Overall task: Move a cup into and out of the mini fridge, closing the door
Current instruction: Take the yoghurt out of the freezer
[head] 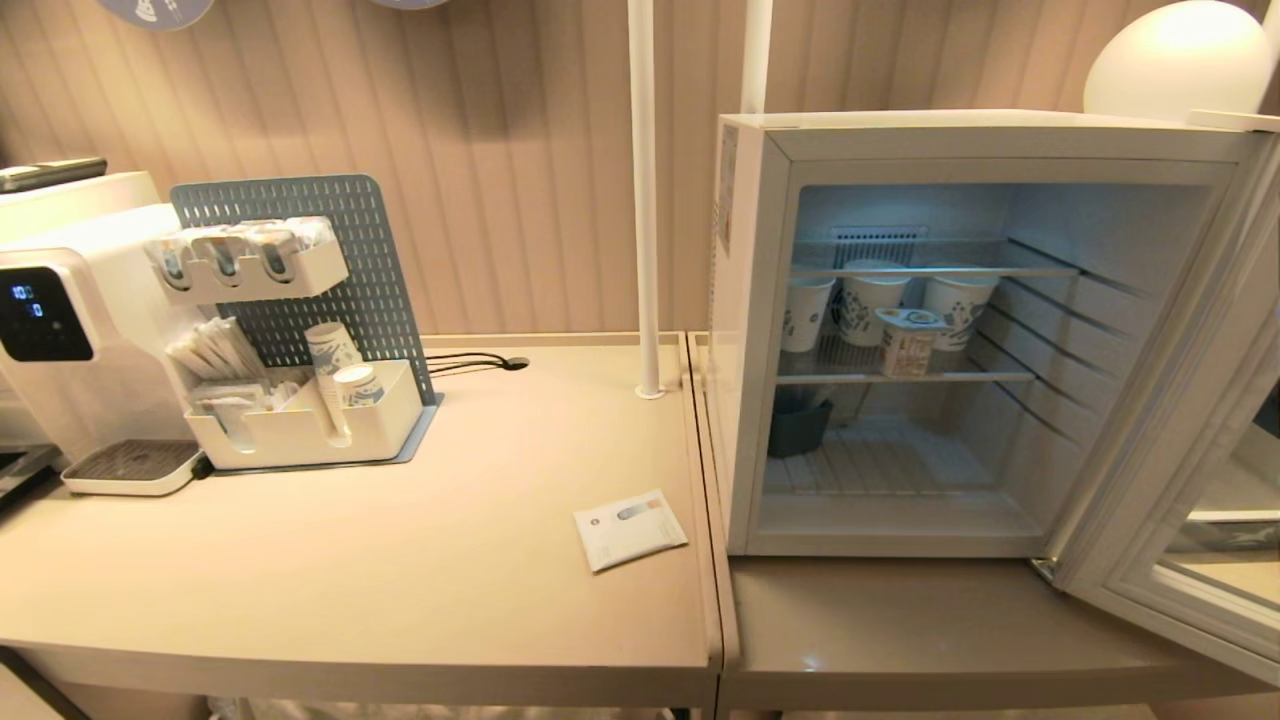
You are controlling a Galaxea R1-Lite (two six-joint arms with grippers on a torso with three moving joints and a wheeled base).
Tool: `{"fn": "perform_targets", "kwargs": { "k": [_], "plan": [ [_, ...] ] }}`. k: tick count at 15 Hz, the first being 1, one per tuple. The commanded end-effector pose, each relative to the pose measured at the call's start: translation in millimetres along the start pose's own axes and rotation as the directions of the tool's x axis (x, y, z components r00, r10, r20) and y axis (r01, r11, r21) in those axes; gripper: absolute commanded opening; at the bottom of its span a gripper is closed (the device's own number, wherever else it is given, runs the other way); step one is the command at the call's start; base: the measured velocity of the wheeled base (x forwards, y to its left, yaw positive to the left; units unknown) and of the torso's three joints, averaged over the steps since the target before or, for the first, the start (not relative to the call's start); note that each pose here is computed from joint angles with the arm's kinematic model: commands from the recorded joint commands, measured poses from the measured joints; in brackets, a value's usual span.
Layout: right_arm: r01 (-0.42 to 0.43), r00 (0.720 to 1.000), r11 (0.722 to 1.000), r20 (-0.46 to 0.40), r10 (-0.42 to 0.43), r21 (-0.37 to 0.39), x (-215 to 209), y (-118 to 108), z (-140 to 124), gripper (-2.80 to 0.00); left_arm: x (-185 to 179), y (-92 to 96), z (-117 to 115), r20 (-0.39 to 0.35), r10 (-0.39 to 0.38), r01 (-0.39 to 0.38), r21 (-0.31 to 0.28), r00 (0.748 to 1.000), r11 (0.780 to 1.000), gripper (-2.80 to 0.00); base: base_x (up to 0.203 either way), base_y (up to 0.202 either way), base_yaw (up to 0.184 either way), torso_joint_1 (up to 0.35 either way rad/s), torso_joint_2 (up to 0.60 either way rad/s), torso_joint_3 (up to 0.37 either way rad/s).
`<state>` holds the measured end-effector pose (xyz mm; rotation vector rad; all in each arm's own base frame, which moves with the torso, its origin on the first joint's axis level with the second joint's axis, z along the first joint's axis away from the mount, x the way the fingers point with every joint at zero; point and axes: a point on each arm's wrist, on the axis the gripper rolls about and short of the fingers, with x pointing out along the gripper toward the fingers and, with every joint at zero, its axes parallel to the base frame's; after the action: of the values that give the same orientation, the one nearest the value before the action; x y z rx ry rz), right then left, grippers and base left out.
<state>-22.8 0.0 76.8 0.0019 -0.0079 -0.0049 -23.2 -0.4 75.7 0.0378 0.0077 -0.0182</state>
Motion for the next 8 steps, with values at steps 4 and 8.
{"fn": "perform_targets", "kwargs": {
  "k": [4,8],
  "plan": [
    [0.007,0.998,0.998,0.062,-0.011,0.065,-6,0,93,-2.80,0,0.0,0,0.001,0.000,0.000,-0.001,1.000,1.000,-2.80,0.000,0.000,0.000,0.000,0.00,0.000],
    [-0.052,0.965,0.993,-0.252,0.076,0.102,74,3,133,-2.80,0,0.0,0,0.002,0.000,0.000,-0.011,1.000,1.000,-2.80,0.000,0.000,0.000,0.000,0.00,0.000]
  ]
}}
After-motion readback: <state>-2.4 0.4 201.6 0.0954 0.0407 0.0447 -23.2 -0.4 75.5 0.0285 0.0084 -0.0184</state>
